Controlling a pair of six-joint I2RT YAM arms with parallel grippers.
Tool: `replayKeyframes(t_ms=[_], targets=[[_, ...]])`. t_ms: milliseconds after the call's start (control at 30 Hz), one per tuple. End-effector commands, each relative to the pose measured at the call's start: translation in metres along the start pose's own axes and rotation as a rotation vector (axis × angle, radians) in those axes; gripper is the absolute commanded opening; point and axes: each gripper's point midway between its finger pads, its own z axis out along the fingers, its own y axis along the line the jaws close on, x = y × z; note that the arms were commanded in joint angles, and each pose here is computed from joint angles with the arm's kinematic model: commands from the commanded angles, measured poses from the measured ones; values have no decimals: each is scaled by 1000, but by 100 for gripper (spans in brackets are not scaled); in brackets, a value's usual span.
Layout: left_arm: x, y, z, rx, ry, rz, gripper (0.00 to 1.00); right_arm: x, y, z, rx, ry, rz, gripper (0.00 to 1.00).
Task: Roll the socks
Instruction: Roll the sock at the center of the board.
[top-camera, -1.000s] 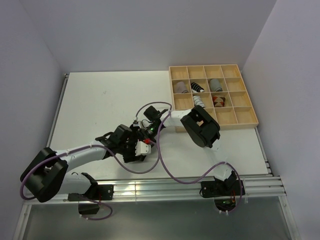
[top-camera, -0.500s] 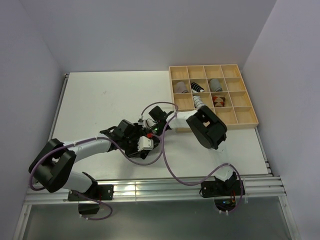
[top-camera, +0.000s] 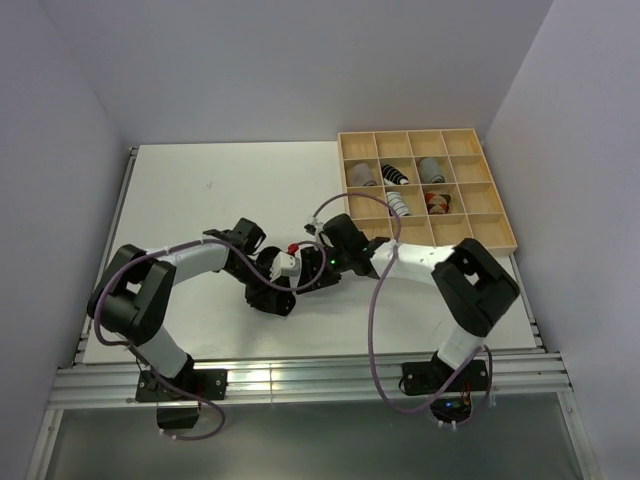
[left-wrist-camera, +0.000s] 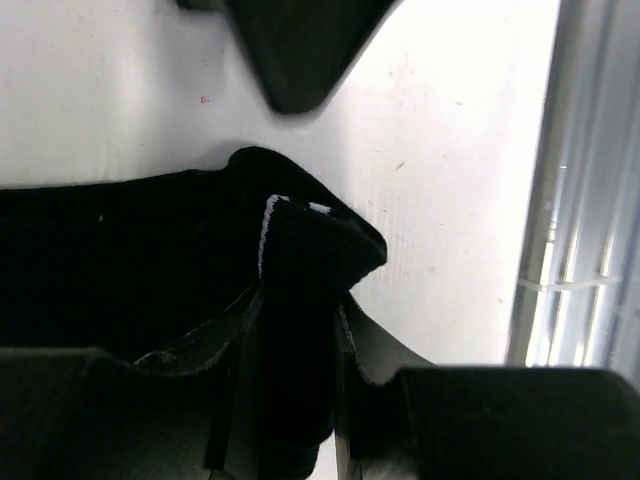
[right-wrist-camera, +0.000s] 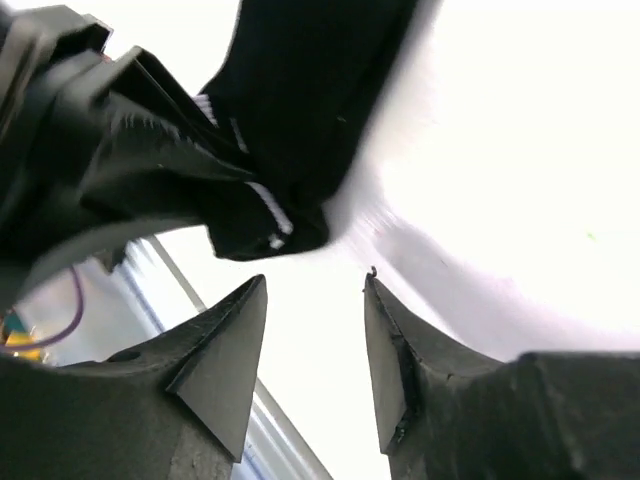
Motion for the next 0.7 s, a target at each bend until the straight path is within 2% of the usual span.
replayKeyframes(t_ms=[0, 167, 333, 500, 667], targets=[[12, -17, 1, 124, 35, -81, 11, -26, -2, -15, 58, -190, -7, 50], [3, -18, -2, 243, 44, -161, 10, -25, -7, -42, 138, -342, -111, 48], [4, -15, -2, 355, 66, -265, 9, -28, 11, -64, 180, -432, -274, 54], [4, -14, 1, 464, 107, -357, 9, -21, 51, -42, 234, -355, -570, 56], [9, -15, 3, 518, 133, -388, 9, -9, 62, -14, 286, -268, -749, 57]])
